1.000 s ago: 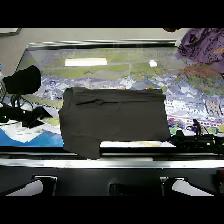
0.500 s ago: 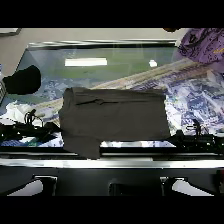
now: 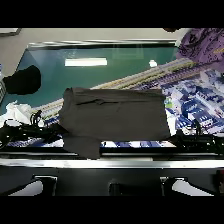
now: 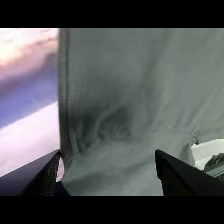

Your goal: Fold the clothes and pants, and hang the long-sleeved shirts on hangers.

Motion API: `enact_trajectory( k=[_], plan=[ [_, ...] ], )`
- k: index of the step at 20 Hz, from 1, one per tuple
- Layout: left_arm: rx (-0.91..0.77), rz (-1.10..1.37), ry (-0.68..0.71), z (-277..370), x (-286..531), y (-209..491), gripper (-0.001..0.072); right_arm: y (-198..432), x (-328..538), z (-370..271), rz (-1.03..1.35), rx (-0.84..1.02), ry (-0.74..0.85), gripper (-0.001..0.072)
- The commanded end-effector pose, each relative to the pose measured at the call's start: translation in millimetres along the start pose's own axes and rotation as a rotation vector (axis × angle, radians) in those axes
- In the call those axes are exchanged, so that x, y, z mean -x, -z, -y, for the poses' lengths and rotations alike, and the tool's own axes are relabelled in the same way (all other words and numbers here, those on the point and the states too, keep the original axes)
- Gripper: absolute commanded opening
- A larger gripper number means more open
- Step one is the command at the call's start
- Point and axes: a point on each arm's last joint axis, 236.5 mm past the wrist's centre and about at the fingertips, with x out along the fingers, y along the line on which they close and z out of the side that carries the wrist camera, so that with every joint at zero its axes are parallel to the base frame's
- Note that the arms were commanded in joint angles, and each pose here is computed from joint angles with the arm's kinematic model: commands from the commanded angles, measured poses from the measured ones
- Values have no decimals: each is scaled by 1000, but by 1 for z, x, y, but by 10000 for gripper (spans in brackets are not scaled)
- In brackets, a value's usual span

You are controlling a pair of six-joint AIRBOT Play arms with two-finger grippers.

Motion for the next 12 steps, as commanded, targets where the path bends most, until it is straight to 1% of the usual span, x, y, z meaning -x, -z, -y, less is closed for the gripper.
enact_trajectory(
  k=[1, 2, 3, 4, 5, 6, 8, 9, 10, 12],
  plan=[
    [-21, -34, -26, -2, -13, 5, 654, -3, 0, 2, 15, -2, 11, 34],
    [-18, -44, -28, -2, -16, 7, 641, -3, 0, 2, 14, -2, 10, 34],
    [-19, -46, -30, -2, -17, 8, 543, -3, 0, 2, 13, -2, 9, 34],
    [-20, -44, -29, -1, -17, 7, 387, -3, 0, 2, 11, -2, 9, 34],
    [-18, -41, -22, 1, -17, 6, 262, -2, 0, 1, 9, -2, 7, 34],
    [-14, -37, -13, 3, -16, 6, 243, -2, 0, 1, 8, -2, 6, 34],
    [-12, -32, -5, 6, -16, 4, 231, -1, 0, 1, 4, -2, 3, 34],
    [-14, -31, -5, 6, -16, 4, 99, 0, 0, 0, 0, -2, 0, 34],
    [-16, -28, -5, 6, -15, 4, 18, 1, 0, -2, -6, -1, -6, 34],
    [-24, -18, -3, 9, -12, 0, 18, 3, 1, -11, -15, 21, -47, 33]
  ],
)
